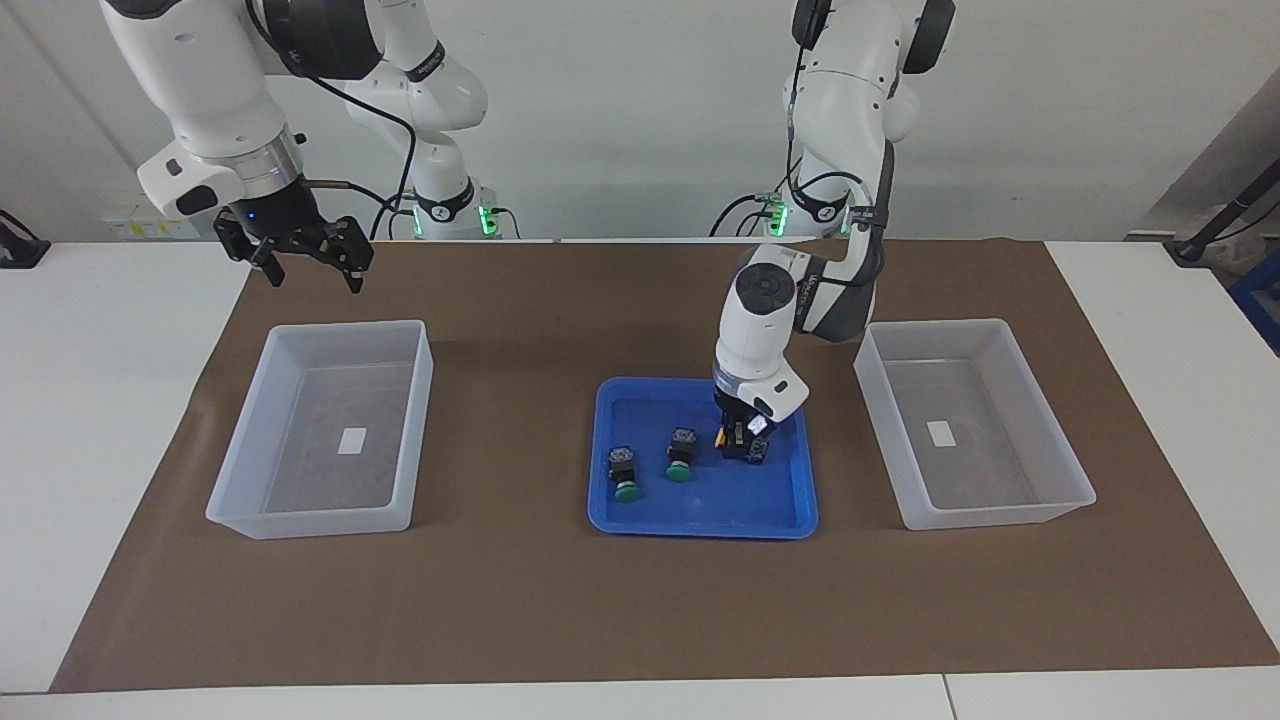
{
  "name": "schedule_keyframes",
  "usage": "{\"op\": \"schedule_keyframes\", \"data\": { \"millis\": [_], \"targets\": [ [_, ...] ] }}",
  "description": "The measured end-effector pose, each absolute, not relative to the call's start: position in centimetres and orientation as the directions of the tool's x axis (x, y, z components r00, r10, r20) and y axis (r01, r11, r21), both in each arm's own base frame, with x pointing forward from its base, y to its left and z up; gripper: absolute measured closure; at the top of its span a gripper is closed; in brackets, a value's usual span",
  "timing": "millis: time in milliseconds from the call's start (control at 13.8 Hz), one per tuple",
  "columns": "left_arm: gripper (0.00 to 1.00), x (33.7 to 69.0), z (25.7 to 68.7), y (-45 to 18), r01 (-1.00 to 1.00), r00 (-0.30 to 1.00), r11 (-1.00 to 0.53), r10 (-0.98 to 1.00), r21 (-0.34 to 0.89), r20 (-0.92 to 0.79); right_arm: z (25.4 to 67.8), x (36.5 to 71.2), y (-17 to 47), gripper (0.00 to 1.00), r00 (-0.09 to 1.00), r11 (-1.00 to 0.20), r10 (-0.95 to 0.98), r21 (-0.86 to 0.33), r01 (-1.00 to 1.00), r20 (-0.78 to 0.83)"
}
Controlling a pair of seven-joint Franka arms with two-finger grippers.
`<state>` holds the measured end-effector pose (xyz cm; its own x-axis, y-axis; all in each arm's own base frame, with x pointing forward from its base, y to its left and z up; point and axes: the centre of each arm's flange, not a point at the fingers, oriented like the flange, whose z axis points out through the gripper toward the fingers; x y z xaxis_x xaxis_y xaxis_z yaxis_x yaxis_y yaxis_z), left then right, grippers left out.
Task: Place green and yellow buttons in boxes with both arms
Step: 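Lower the left gripper and grasp the yellow button, then carry the yellow button into the nearby box and release it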
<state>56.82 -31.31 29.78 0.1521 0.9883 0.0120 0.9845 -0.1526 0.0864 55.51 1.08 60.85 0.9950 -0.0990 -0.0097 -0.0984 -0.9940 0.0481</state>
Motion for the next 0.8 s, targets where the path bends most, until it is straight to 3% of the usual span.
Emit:
{"op": "schedule_keyframes", "data": {
  "millis": [289, 796],
  "targets": [
    [0.60, 58.2, 30.5, -29.7, 0.984, 0.139, -0.142, 0.990, 0.108, 0.029, 60.9, 55.5, 1.1, 0.00, 0.995, -0.994, -0.099, 0.048, -0.098, -0.010],
    [0.60, 64.0, 36.6, -25.4, 0.995, 0.042, -0.046, 0.998, 0.085, 0.055, 60.9, 55.5, 1.1, 0.00, 0.995, -0.994, -0.099, 0.048, -0.098, -0.010]
  ]
}}
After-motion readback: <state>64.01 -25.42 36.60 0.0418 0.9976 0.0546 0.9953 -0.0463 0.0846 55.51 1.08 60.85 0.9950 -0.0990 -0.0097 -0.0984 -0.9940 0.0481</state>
